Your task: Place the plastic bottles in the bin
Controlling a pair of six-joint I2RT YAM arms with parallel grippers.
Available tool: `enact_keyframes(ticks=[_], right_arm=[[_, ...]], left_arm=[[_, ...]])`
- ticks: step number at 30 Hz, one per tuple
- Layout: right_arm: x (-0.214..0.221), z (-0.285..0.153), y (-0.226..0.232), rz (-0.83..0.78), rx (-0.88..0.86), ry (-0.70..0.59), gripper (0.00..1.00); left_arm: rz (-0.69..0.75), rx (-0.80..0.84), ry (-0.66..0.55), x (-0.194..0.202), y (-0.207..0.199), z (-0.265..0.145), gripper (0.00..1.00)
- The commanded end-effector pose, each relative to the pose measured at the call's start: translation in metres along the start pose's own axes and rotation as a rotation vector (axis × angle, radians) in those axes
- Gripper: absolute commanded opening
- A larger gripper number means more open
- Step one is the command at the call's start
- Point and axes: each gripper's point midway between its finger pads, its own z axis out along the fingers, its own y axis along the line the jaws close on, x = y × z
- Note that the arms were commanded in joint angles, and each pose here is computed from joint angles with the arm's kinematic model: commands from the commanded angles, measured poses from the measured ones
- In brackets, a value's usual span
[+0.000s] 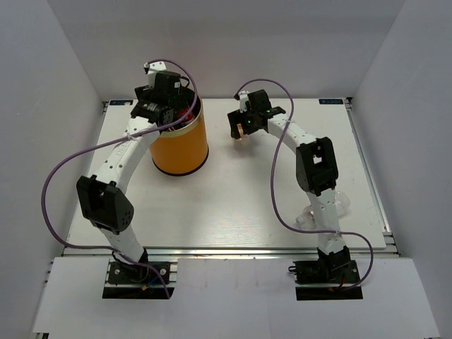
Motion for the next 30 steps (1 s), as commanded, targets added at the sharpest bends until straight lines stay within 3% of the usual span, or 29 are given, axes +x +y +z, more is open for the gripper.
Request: enact_keyframes(ticks=[1, 7, 9, 12, 14, 15, 16, 19, 24, 25, 30], right_arm=[[0.007, 0.013, -0.009, -0.041, 0.054, 0.005, 0.9], [0.023, 0.026, -0.009, -0.076, 0.059, 0.042, 0.9], [0.027, 0.029, -0.009, -0.083, 0.055, 0.051, 0.88], [0.031, 0.03, -0.004, -0.097, 0.034, 0.066, 0.74], [0.027, 0.024, -0.004, -0.095, 0.028, 0.058, 0.54], [0.014, 0.012, -0.006, -0.094, 0.031, 0.03, 0.46], [0.01, 0.006, -0.007, -0.089, 0.032, 0.022, 0.27], [-0.023, -0.031, -0.01, -0.072, 0.027, -0.05, 0.0], [-0.106, -0.118, 0.026, -0.139, -0.119, -0.296, 0.0], [-0.142, -0.156, 0.041, -0.189, -0.139, -0.424, 0.0], [-0.209, -0.226, 0.1, -0.265, -0.304, -0.654, 0.0]], left_arm=[[-0.025, 0.04, 0.011, -0.005, -0.002, -0.007, 1.0], [-0.016, 0.148, -0.023, -0.026, -0.012, -0.027, 1.0], [0.044, 0.348, -0.059, -0.037, -0.035, -0.056, 1.0], [0.098, 0.577, -0.071, -0.026, -0.053, -0.094, 1.0], [0.098, 0.604, -0.073, -0.021, -0.045, -0.109, 1.0], [0.105, 0.622, -0.029, 0.001, -0.041, -0.111, 1.0], [0.072, 0.638, -0.077, -0.009, -0.03, -0.132, 1.0], [0.051, 0.662, -0.074, 0.01, -0.014, -0.15, 1.0], [0.043, 0.796, -0.116, 0.027, 0.004, -0.199, 1.0], [0.053, 0.811, -0.123, 0.03, 0.006, -0.204, 1.0], [0.112, 0.893, -0.007, 0.075, 0.012, -0.22, 1.0]])
